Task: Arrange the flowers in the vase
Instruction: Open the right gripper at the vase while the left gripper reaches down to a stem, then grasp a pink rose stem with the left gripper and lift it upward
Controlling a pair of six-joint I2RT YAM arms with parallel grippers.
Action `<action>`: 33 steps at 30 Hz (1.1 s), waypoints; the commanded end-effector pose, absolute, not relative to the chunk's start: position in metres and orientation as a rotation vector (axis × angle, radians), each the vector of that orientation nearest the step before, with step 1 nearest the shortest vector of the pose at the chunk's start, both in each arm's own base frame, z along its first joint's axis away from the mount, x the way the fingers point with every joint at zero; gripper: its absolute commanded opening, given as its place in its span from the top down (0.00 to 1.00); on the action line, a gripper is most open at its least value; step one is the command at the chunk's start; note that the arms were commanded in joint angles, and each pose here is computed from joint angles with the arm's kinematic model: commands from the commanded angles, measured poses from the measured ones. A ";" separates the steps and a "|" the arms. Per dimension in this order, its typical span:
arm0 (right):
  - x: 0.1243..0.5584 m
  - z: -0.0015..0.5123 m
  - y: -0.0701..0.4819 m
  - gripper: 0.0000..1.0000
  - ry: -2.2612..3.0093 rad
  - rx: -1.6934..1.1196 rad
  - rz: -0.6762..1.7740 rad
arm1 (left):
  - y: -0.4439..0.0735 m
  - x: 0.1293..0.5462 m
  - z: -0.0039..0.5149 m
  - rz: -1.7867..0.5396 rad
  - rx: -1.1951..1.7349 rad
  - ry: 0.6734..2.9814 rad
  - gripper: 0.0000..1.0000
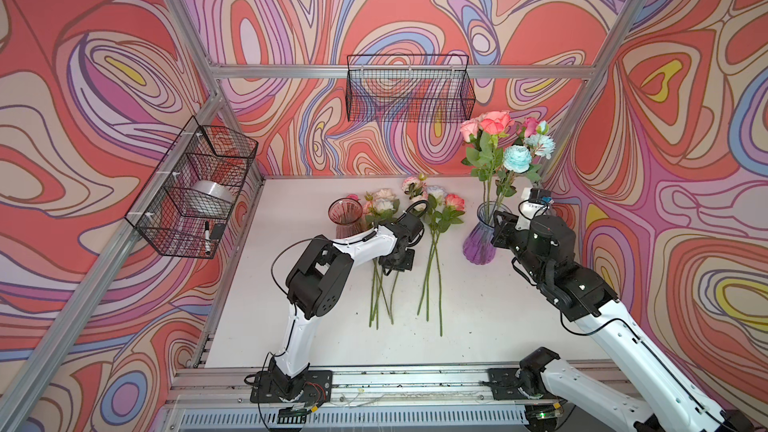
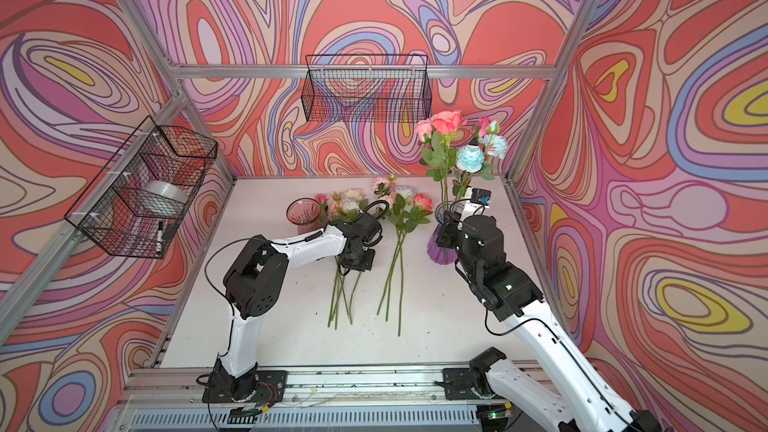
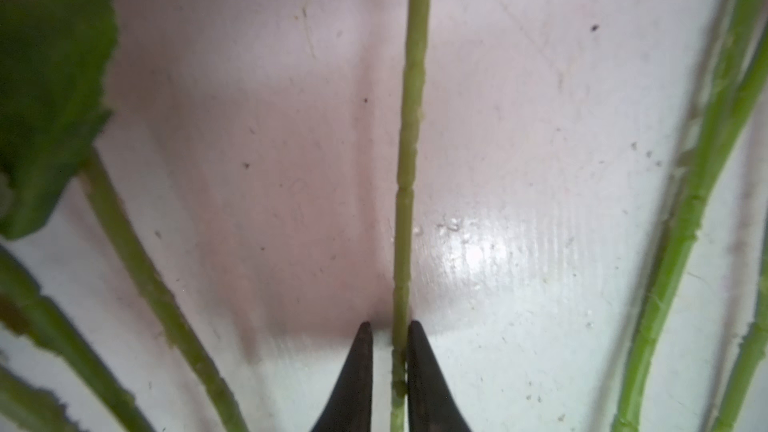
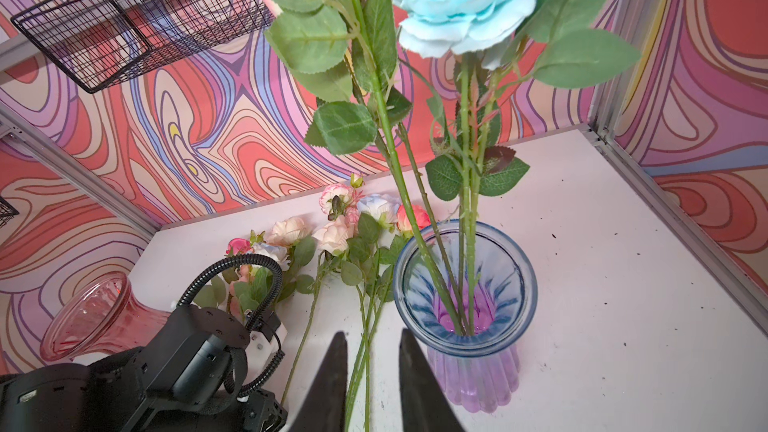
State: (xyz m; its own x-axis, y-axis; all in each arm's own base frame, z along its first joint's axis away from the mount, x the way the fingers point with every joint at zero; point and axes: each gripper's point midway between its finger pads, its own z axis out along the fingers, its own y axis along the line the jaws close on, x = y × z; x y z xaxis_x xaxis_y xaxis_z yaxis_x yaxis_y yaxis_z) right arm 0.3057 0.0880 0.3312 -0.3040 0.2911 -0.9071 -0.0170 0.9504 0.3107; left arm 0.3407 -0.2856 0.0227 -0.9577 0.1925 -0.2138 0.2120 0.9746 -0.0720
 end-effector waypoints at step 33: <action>0.300 0.350 0.104 0.72 1.847 0.135 0.411 | -0.261 0.352 0.199 -0.296 0.266 2.409 1.00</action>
